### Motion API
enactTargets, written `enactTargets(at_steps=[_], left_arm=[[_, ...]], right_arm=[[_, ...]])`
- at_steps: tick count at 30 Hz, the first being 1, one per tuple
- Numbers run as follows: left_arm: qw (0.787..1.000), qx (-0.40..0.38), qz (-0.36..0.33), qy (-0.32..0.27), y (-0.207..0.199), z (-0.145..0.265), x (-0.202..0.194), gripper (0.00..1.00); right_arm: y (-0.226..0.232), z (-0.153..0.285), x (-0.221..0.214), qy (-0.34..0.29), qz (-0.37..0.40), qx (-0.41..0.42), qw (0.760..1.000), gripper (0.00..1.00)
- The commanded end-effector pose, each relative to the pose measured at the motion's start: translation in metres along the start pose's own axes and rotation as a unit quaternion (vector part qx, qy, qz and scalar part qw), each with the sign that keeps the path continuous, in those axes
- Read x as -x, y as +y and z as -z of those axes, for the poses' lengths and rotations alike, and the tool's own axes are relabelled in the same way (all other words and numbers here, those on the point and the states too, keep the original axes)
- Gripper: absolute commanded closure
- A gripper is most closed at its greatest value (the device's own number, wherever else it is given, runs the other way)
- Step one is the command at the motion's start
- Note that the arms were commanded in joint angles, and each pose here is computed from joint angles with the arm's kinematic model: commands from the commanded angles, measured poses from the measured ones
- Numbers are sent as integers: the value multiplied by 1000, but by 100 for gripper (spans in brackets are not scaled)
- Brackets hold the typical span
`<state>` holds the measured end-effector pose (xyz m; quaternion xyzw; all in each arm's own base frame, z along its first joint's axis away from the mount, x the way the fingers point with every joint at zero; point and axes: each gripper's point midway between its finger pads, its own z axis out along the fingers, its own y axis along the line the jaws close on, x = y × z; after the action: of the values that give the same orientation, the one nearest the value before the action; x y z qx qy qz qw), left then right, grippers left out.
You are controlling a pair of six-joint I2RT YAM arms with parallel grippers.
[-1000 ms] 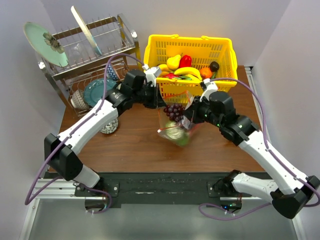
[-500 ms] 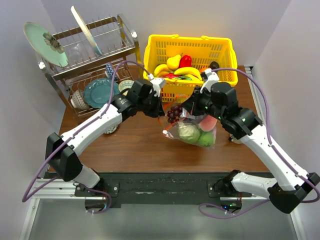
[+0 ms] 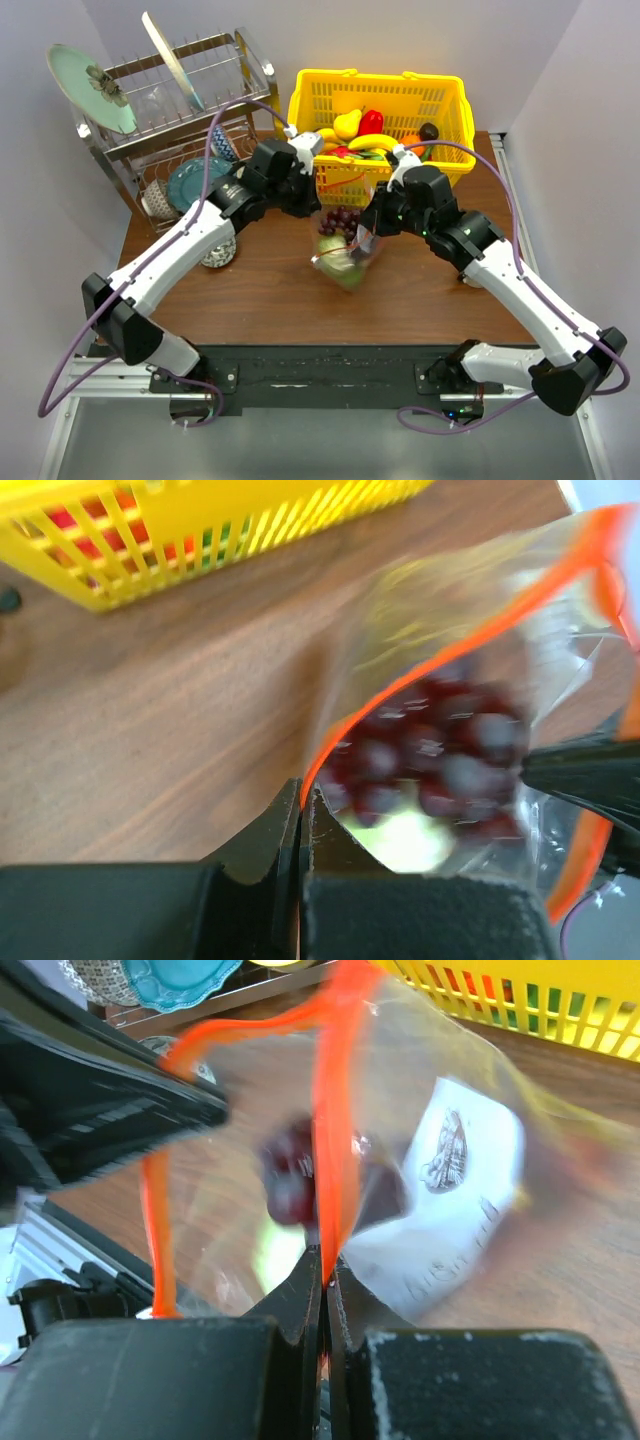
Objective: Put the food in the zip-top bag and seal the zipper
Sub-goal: Adjust the zipper food storage bag at the center of the board.
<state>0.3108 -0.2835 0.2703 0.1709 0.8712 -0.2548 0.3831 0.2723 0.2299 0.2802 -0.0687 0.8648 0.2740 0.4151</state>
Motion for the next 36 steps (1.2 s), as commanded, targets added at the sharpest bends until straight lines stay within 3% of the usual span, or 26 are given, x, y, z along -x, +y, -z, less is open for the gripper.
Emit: enactTargets(at_steps=[1,13,16,17,19,21,22,25,28,33,34,36], left_arm=[[1000,-6,-16,-19,-4,0,15,100],[999,-38,-20,-4,-10,-20,2,99],[998,-50,-31,-6,-13,-18,1,80],[998,-56,-35,-13,-16,-16,4,66],[997,-63,-44,-22,-17,-11,5,55],[996,-69,-51,-29,-19,-7,5,39],[995,-73,-58,-36,-20,-2,7,24],[993,-83,-63,-51,-18,11,9,7],[989,-104,-65,-81,-18,31,16,0],[981,-121,-92,-117,-17,57,6,0],[974,-129,-109,-153,-21,74,14,0],[969,-146,-119,-157,-21,75,-4,1]], right_arm=[[18,-4,14,-22,-7,41,999,100],[12,-42,-12,1,-55,43,998,100],[12,-47,-11,1,-62,43,997,100],[12,-48,-10,0,-65,43,997,100],[10,-49,-10,-2,-66,37,997,100],[6,-49,-11,-4,-69,29,997,100],[5,-48,-10,-9,-71,25,997,100],[0,-48,-11,-15,-74,15,997,100],[-4,-47,-11,-16,-76,10,997,100],[-10,-49,-13,-12,-79,3,997,100],[-11,-49,-12,-13,-80,2,997,100],[-14,-49,-12,-12,-81,1,997,100]])
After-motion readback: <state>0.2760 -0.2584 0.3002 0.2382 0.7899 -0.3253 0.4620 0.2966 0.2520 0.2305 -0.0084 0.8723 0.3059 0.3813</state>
